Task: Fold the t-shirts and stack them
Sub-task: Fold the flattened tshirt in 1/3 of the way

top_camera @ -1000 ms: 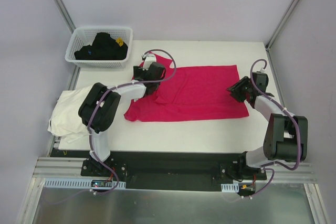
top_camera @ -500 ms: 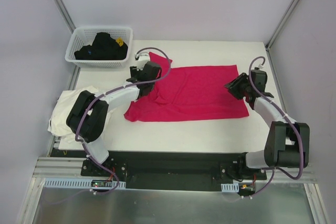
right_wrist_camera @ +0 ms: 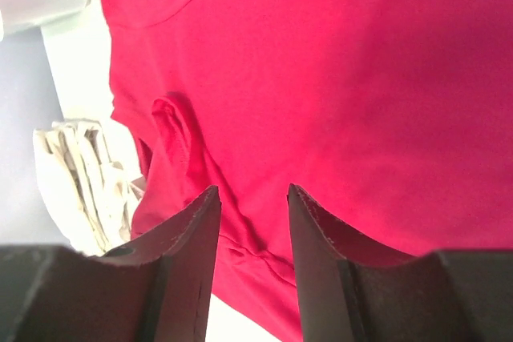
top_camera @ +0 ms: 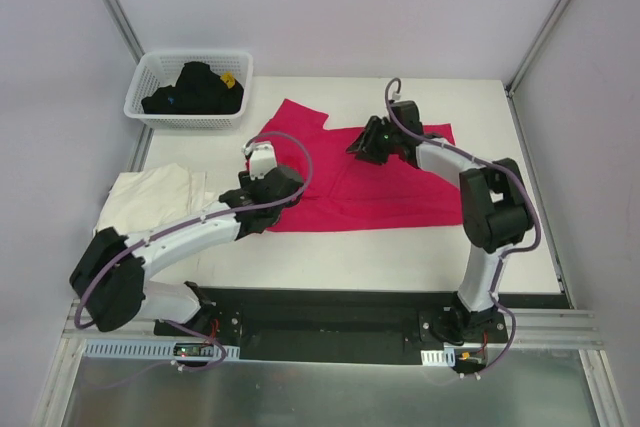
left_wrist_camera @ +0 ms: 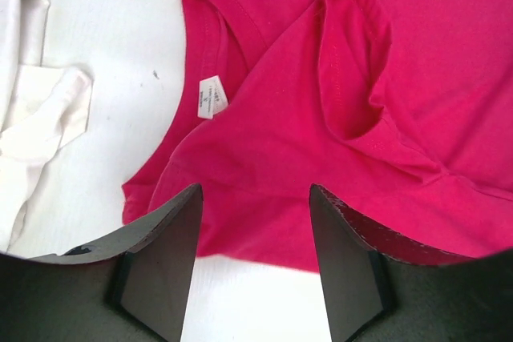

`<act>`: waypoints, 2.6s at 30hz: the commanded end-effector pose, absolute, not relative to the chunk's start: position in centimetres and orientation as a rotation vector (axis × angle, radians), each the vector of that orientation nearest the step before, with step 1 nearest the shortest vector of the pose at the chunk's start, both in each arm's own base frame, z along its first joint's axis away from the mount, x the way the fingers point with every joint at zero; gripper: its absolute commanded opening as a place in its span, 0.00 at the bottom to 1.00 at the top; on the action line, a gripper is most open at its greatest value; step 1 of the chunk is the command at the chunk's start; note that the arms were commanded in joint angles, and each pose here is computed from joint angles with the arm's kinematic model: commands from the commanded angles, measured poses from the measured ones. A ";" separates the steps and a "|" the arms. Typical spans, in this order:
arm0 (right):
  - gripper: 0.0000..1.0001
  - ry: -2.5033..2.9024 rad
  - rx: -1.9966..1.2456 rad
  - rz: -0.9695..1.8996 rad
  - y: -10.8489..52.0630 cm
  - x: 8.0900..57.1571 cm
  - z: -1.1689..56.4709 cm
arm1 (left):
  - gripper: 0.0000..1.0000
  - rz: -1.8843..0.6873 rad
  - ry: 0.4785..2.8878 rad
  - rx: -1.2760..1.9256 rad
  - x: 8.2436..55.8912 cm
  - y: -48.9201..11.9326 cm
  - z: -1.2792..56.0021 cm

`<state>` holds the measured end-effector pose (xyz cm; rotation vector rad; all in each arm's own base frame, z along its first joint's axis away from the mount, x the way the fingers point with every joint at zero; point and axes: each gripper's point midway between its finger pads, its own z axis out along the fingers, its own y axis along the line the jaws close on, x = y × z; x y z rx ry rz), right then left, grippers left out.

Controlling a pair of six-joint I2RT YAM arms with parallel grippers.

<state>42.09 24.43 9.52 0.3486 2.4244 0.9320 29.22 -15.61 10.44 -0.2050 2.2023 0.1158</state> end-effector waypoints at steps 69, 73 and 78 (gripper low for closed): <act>0.43 2.616 0.086 1.139 38.7 37.0 5.4 | 0.55 0.061 2.173 -0.213 24.9 -14.5 10.9; 0.43 2.623 0.090 1.137 38.8 37.0 5.0 | 0.55 0.066 2.176 -0.212 24.8 -14.4 10.7; 0.43 2.635 0.100 1.124 38.7 37.0 4.4 | 0.55 0.075 2.178 -0.208 24.9 -14.4 10.6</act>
